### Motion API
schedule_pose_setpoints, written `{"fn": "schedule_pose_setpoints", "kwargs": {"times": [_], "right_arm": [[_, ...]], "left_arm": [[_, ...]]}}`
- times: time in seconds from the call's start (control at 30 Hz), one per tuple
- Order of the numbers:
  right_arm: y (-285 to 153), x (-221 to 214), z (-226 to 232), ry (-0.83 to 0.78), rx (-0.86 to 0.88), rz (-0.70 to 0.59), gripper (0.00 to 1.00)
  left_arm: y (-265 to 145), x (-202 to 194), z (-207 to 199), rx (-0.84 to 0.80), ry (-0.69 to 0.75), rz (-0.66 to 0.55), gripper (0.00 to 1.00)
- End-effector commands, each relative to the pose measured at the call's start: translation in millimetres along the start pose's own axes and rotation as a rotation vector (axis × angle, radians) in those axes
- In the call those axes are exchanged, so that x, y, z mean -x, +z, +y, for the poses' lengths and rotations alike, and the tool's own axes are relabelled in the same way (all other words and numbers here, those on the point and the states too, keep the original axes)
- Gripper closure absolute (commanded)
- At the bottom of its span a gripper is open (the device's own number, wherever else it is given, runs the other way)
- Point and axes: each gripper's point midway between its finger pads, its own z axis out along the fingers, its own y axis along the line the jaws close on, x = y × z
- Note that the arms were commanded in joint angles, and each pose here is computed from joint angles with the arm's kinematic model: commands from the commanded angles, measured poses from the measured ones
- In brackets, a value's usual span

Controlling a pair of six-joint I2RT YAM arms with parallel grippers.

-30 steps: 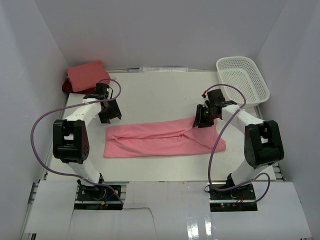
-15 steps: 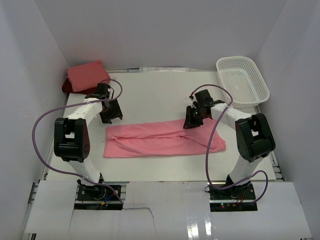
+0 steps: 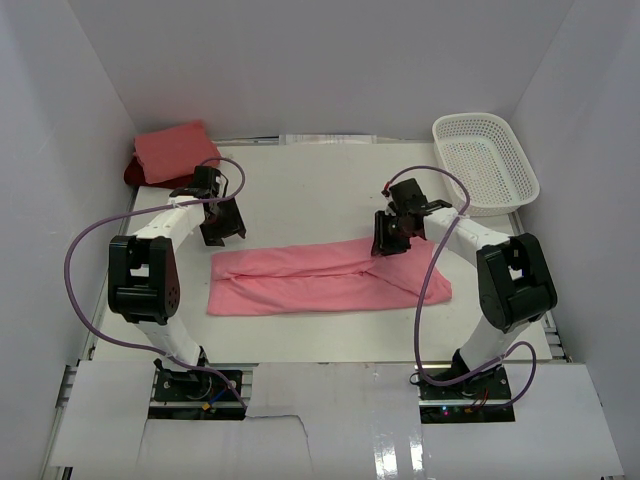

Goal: Fold and stack the t-shirts
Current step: Fold the other side of the tshirt into a rectangle

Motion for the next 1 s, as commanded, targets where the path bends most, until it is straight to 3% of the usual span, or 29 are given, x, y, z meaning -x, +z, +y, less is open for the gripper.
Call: {"fn": "schedule_pose_setpoints", "kwargs": {"times": [0.0,0.17,0.27,0.3,0.33,0.8,0.87,0.9,0.97], "right_arm": [[-5.5,-1.6,-5.0,-0.016,-0.041,-0.006,0.62],[1.7,-10.4,-6.0,-0.021,-0.033,0.015,0.65],[4.0,-17.0,-8.4,-0.025,-0.043,0.032,0.77],[3.6,-19.2,-8.5,-0.024,-0.041,0.037,0.89],[3.2,-20.7,-7.5,-0.026,-0.039,0.04,0.92],[-25.3,-76.2,34.9,0.068,0.094,0.074,0.92],[-25.0,-86.1,41.5,0.083,0.142,0.088,0.89],[-24.1,-89.8,43.6,0.09,0.158,0.098,0.81],[-23.2,-100.1,48.4,0.106,0.199,0.136,0.74]], "left_arm": [[-4.7,7.7,-5.8,-0.023,0.016,-0.03,0.31],[-3.4,6.0,-4.4,-0.018,0.017,-0.026,0.31],[-2.5,5.2,-3.2,-0.015,0.021,-0.026,0.31],[-3.0,5.4,-3.3,-0.015,0.021,-0.027,0.31],[-2.7,5.0,-2.8,-0.013,0.021,-0.026,0.31],[-0.3,4.2,-2.5,-0.013,0.026,-0.022,0.31],[0.0,4.4,-2.6,-0.013,0.026,-0.023,0.31],[0.0,4.3,-2.8,-0.015,0.027,-0.022,0.31],[0.2,4.3,-3.3,-0.018,0.03,-0.021,0.31]]}}
